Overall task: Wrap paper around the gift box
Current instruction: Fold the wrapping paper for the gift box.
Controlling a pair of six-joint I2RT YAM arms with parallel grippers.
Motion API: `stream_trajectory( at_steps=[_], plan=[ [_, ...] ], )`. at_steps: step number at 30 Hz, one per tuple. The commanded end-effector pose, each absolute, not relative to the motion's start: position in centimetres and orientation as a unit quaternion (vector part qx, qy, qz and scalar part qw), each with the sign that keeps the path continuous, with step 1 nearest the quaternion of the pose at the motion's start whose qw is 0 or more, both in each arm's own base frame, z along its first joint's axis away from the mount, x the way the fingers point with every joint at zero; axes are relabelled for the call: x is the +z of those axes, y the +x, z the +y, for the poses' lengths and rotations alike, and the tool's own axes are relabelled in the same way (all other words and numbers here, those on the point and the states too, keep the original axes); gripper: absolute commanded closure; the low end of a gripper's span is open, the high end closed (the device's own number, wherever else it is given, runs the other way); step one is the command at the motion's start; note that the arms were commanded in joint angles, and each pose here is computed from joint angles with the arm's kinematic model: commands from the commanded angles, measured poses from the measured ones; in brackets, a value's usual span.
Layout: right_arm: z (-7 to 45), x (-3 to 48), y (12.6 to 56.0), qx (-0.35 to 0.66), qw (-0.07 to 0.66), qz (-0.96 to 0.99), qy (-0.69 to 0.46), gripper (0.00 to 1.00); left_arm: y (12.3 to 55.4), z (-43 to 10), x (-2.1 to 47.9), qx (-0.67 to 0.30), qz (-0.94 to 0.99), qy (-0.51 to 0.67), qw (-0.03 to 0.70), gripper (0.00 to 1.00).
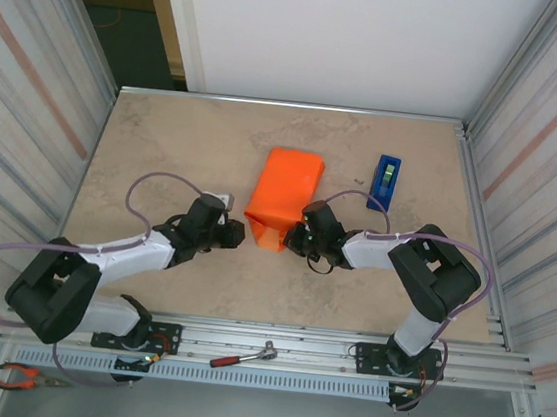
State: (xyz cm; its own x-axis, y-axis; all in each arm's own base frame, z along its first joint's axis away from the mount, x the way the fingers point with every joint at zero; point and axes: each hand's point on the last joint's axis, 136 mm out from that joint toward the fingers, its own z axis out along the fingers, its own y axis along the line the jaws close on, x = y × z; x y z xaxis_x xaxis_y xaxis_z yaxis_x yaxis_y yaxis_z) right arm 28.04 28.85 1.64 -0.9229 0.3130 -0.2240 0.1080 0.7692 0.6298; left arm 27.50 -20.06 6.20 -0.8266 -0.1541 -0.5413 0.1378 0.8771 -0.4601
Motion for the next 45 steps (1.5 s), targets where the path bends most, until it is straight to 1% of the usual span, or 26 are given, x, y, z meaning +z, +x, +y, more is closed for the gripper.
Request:
stream_trajectory(
  at_steps=[1, 2, 3, 4, 7, 11, 15, 18, 33, 45],
  plan=[
    [25.6, -2.1, 25.0, 0.235, 0.110, 0.959, 0.115, 1.00, 27.1, -21.4, 5.5, -0.313, 0.916, -0.038, 0.249, 0.89],
    [25.5, -2.1, 25.0, 0.234, 0.110, 0.959, 0.115, 1.00, 27.3, -21.7, 5.5, -0.325, 0.913, -0.046, 0.243, 0.95],
    [25.5, -2.2, 24.9, 0.232, 0.109, 0.960, 0.114, 1.00, 27.4, -22.1, 5.5, -0.336, 0.910, -0.052, 0.239, 0.98],
    [25.5, -2.2, 24.9, 0.232, 0.109, 0.960, 0.115, 1.00, 27.7, -22.5, 5.5, -0.348, 0.905, -0.061, 0.237, 1.00],
    [25.5, -2.3, 24.9, 0.232, 0.109, 0.960, 0.116, 1.00, 28.2, -22.9, 5.3, -0.376, 0.890, -0.101, 0.236, 1.00],
    [25.5, -2.3, 24.9, 0.232, 0.110, 0.960, 0.115, 1.00, 29.0, -22.4, 5.4, -0.387, 0.868, -0.163, 0.265, 1.00],
    [25.5, -2.4, 24.9, 0.233, 0.109, 0.960, 0.115, 1.00, 29.9, -22.5, 6.5, -0.388, 0.852, -0.179, 0.302, 1.00],
    [25.5, -2.5, 24.9, 0.233, 0.108, 0.960, 0.116, 1.00, 30.5, -22.6, 6.9, -0.389, 0.844, -0.194, 0.315, 1.00],
    [25.9, -2.6, 24.9, 0.235, 0.106, 0.959, 0.115, 1.00, 31.9, -22.8, 6.1, -0.387, 0.827, -0.245, 0.325, 1.00],
    [25.9, -2.7, 24.8, 0.234, 0.105, 0.960, 0.115, 1.00, 32.6, -24.1, 5.1, -0.391, 0.825, -0.253, 0.319, 1.00]
  ],
)
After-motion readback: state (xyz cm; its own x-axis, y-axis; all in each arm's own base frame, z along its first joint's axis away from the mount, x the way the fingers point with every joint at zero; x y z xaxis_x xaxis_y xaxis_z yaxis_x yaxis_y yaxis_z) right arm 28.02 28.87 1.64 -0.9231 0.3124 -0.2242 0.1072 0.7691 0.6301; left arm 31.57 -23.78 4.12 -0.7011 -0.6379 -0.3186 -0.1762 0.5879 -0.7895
